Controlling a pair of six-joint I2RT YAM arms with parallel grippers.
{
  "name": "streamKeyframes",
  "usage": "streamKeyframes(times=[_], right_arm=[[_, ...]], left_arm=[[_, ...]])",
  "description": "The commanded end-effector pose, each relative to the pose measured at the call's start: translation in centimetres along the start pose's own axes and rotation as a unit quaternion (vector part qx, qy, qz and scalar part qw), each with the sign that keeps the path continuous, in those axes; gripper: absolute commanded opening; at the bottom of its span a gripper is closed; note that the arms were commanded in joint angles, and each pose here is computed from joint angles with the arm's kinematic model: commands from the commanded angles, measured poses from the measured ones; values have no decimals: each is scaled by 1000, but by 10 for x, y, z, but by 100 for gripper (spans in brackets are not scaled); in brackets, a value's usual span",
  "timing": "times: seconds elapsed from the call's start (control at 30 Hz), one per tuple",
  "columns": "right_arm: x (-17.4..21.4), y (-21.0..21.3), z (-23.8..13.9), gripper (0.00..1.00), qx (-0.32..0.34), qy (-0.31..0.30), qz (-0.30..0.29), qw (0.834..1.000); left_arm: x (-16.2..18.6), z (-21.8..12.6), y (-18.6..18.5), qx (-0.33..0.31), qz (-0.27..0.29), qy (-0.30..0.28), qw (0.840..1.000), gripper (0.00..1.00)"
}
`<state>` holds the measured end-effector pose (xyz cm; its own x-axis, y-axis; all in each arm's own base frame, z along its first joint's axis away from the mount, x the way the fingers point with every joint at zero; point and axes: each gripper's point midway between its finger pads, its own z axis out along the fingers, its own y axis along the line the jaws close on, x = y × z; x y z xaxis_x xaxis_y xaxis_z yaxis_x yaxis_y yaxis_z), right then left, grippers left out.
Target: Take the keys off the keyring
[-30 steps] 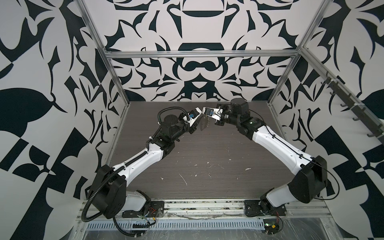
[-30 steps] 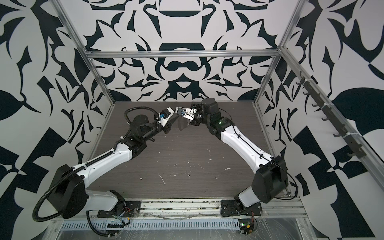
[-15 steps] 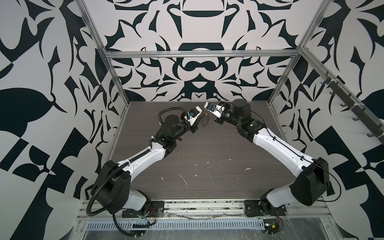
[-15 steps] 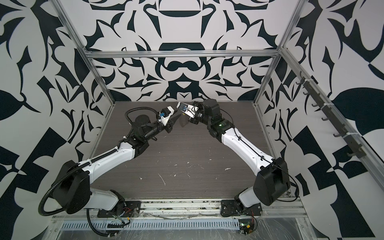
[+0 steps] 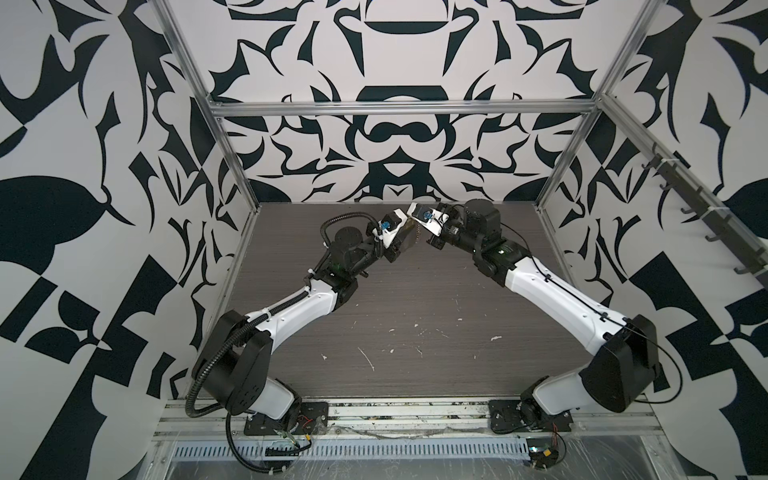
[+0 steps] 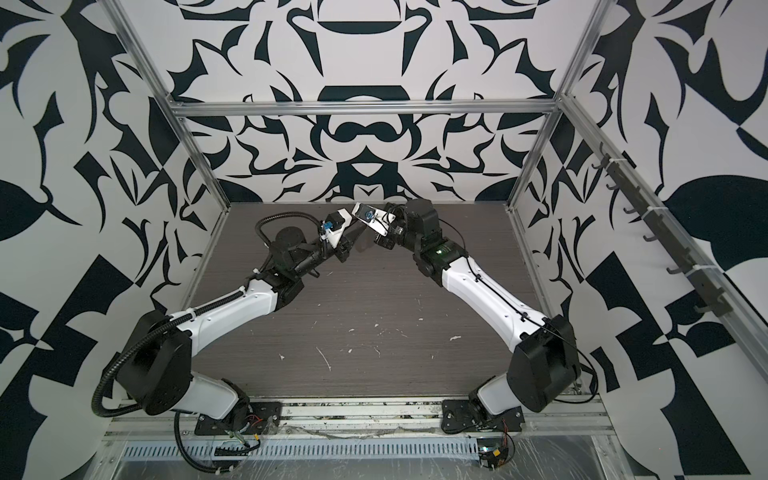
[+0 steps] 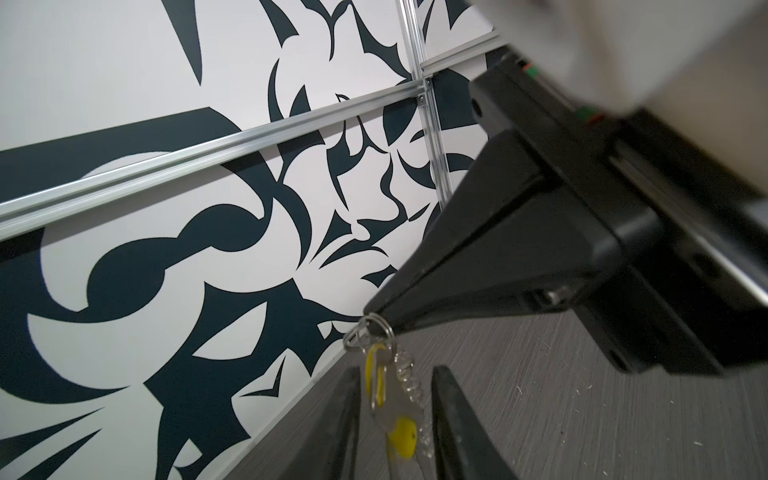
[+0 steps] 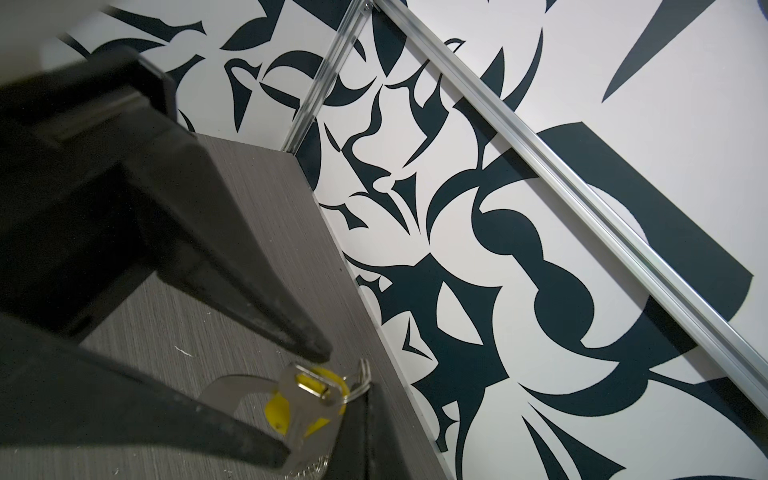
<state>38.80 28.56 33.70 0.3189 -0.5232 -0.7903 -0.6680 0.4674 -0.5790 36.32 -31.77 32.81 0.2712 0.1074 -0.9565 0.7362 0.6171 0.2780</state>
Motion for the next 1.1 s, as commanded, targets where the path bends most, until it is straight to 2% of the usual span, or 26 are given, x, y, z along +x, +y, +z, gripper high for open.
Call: streamKeyframes(times=[0.0, 0.2, 0.57, 0.83, 1.07], right_arm=[[-36, -15, -16, 0, 26, -53, -7, 998], [-39, -13, -15, 0, 24, -57, -5, 998], [-42, -13, -17, 0, 24, -64, -7, 998], [-42, -12, -19, 0, 24, -65, -10, 998], [-41, -10, -20, 0, 26, -69, -12, 997]], left_arm=[[-23, 5, 6, -5, 6, -34, 999, 33], [-23, 8, 3, 4, 11, -34, 999, 22], [-15, 12, 9, -11, 6, -10, 1000, 22], [-15, 14, 11, -13, -6, 0, 1000, 8], [-18, 13, 9, -6, -9, -2, 1000, 2]])
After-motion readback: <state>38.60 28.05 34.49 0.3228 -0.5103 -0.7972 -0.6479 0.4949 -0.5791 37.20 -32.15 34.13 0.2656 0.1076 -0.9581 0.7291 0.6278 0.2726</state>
